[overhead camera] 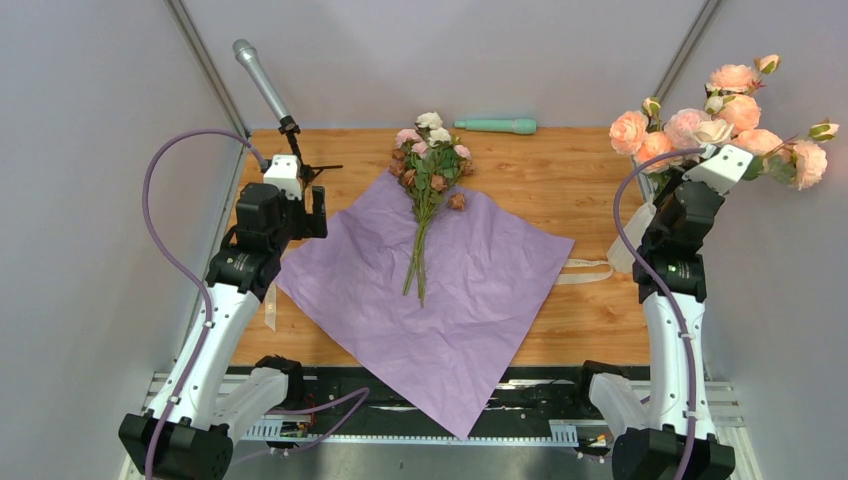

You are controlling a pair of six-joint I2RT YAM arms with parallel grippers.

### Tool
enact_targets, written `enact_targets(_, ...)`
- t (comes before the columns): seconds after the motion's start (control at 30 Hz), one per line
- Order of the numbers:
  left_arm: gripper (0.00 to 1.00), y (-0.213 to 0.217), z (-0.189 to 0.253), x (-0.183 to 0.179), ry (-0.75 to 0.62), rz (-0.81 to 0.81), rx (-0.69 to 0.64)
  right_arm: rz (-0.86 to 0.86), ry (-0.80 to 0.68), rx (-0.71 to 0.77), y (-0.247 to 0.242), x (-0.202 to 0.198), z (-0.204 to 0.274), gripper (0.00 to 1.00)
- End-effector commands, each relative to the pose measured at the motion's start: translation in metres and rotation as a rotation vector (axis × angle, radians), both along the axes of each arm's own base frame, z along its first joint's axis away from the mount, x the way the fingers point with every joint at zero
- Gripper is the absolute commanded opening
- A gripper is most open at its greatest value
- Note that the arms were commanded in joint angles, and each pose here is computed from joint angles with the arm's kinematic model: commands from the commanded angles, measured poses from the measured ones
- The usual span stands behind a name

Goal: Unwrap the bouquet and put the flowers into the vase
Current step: Insert the fake flower into the vase, then pick up the fake flower from the wrapping paper.

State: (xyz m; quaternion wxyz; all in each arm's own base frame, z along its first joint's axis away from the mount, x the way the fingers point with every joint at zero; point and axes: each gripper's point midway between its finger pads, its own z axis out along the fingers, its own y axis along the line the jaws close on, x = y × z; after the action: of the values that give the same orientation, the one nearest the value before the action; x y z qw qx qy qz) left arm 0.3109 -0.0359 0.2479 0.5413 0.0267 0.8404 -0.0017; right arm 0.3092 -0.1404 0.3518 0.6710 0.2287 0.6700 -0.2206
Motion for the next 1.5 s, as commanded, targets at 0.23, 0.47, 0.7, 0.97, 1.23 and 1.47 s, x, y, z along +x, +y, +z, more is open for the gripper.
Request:
enact_targets(0.23, 1.0, -0.003, 0.008, 0.001, -0.031, -0.014, -0.002, 0.029, -0.079, 0.024, 0.008, -0.013, 0.013, 0.4)
enact_targets(0.47, 1.0, -0.006, 0.006, 0.001, -0.024, -0.026, 0.001, 0.096, -0.085, 0.038, 0.023, -0.024, 0.014, 0.72)
enact_targets(0.7, 1.0, -0.015, 0.004, 0.0, -0.018, -0.051, 0.006, 0.201, -0.127, 0.055, 0.047, -0.044, 0.023, 0.95)
enact_targets(0.97, 1.0, -0.023, 0.001, 0.0, -0.007, -0.078, -0.016, 0.39, -0.11, 0.077, 0.089, -0.052, 0.027, 0.98)
enact_targets(1.23, 0.99, -0.041, -0.004, 0.0, 0.008, -0.138, -0.099, 0.587, -0.125, 0.065, 0.133, -0.061, 0.036, 0.98)
enact_targets(1.47, 0.98, -0.062, -0.025, -0.006, 0.047, -0.173, -0.203, 0.753, -0.052, 0.163, 0.182, -0.05, -0.005, 0.96)
